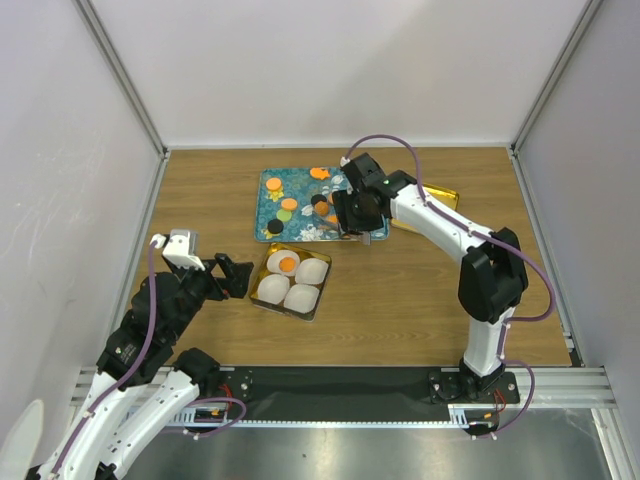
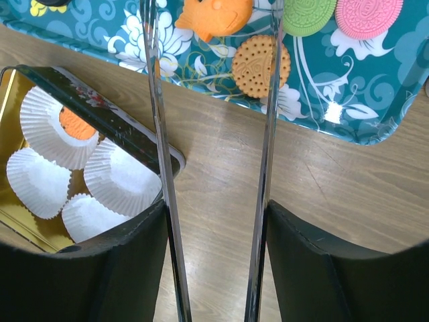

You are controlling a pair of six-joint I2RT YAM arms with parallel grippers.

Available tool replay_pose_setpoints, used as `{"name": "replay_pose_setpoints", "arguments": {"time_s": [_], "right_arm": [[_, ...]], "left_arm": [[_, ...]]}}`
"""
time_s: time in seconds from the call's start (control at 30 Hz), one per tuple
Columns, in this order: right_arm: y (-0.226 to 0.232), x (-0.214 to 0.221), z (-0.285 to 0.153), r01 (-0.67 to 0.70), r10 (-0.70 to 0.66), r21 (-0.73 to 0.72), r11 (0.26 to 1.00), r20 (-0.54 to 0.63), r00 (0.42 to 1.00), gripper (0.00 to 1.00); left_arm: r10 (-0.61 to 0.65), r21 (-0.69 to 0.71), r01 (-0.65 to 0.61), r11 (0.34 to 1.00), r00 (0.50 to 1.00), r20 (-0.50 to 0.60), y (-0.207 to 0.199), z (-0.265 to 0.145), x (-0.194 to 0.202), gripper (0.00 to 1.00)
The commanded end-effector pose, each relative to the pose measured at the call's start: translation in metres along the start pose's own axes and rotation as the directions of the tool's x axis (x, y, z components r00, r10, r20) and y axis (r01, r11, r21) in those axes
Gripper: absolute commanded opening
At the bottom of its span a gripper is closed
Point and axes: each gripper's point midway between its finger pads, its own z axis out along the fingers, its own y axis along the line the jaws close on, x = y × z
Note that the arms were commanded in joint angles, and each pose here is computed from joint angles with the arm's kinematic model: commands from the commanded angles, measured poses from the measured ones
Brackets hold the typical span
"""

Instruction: Pack the cookies

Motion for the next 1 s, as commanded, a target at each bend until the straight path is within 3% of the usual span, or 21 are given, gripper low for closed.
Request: {"name": "replay_pose_setpoints", "arguments": {"time_s": [0.0,0.97], "right_arm": [[0.007,-0.013,-0.025,0.038,-0.035,-0.036,0.999,0.071,0.997,0.63],[-0.005,0.009,-0.009,0.186,-0.186,0.013,0.982,-0.028,0.982,0.54]], "left_arm": [[0.011,0.001,-0.011,1.0,1.0,0.021,0.0,0.001,-0.004,1.0],[0.011,-0.005,-0.011,1.0,1.0,0.014,0.001,0.003,-0.003,1.0]]}}
